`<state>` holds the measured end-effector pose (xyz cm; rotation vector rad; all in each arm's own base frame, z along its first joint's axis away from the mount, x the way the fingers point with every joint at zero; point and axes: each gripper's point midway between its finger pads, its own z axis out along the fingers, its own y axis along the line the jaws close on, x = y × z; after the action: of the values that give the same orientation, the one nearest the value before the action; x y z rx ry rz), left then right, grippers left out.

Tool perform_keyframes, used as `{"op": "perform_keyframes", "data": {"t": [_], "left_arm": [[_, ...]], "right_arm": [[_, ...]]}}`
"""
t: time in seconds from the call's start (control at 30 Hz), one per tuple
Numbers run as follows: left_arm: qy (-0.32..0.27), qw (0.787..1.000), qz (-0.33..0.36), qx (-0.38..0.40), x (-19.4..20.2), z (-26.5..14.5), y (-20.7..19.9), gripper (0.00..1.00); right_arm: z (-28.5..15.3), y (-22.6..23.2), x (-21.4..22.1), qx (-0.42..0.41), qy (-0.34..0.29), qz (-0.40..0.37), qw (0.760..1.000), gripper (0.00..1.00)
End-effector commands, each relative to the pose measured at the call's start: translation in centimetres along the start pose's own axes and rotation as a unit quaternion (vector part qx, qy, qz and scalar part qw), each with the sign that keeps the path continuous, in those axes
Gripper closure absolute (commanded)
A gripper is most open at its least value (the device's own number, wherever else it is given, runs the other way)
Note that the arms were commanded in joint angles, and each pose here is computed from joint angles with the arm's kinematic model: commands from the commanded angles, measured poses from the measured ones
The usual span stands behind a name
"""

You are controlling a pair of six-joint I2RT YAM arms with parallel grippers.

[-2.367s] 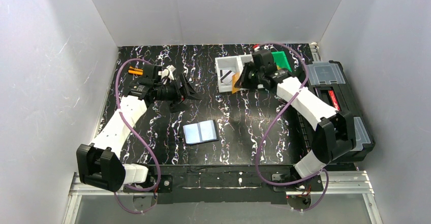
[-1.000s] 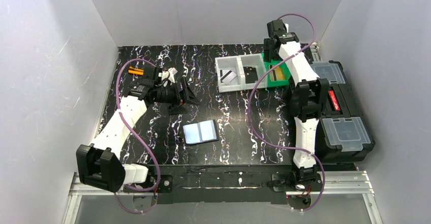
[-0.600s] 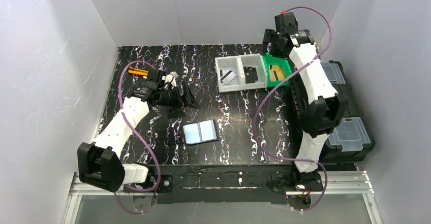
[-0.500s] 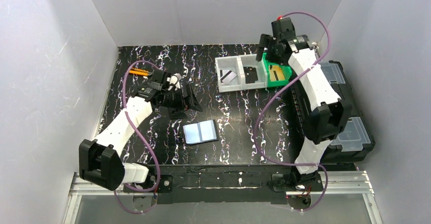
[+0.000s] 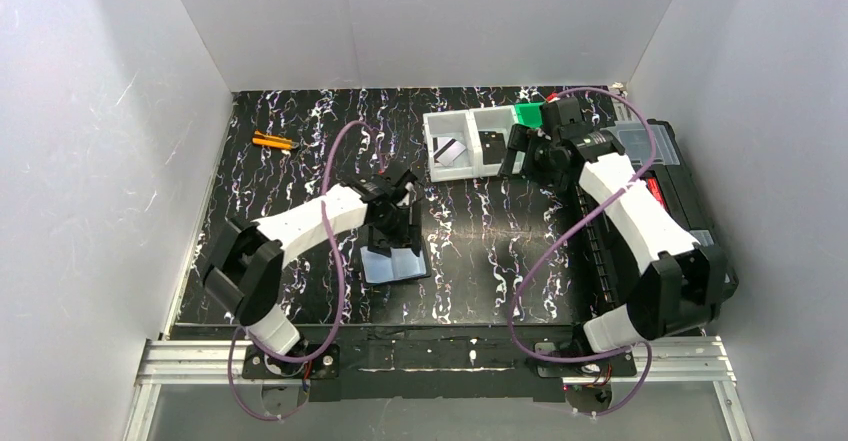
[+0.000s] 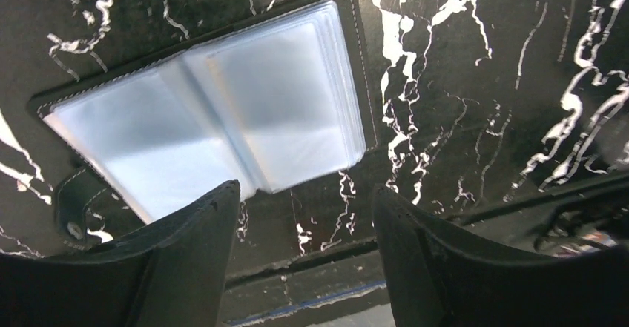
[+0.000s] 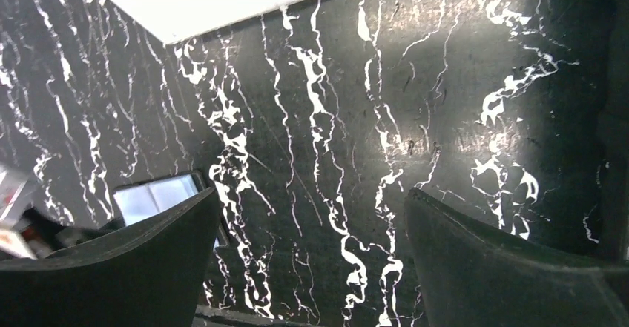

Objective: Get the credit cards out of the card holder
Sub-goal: Remove the credit card from the card holder.

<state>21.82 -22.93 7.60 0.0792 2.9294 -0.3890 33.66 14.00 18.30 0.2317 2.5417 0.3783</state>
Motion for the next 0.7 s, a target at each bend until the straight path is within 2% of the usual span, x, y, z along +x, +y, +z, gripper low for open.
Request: {"op": "perform_keyframes", "data": {"t": [0.0, 0.13, 0.27, 0.5, 0.67], "left_arm": [[-0.031, 0.998, 0.027, -0.051, -1.5, 0.4, -0.1, 0.39], [-0.023, 0.995, 0.048, -0.083, -1.4, 1.6, 0.4, 0.46], [-0.002, 0.993, 0.053, -0.11, -0.9, 2.6, 1.3, 0.46], [0.03, 0.992, 0.061, -0.102, 0.4, 4.0, 1.2, 0.4], [0.042, 0.994, 0.064, -0.079, 1.2, 5.2, 0.8, 0.45]], "right_arm": [[-1.5, 1.4, 0.2, -0.054, -0.025, 0.01, 0.998, 0.0], [-0.9, 1.0, 1.7, -0.058, -0.009, 0.013, 0.998, 0.0], [-0.2, 1.0, 2.8, -0.063, 0.017, 0.018, 0.998, 0.0], [0.4, 0.8, 3.2, -0.061, 0.027, 0.016, 0.998, 0.0], [0.7, 0.4, 3.4, -0.051, 0.03, 0.011, 0.998, 0.0]]}}
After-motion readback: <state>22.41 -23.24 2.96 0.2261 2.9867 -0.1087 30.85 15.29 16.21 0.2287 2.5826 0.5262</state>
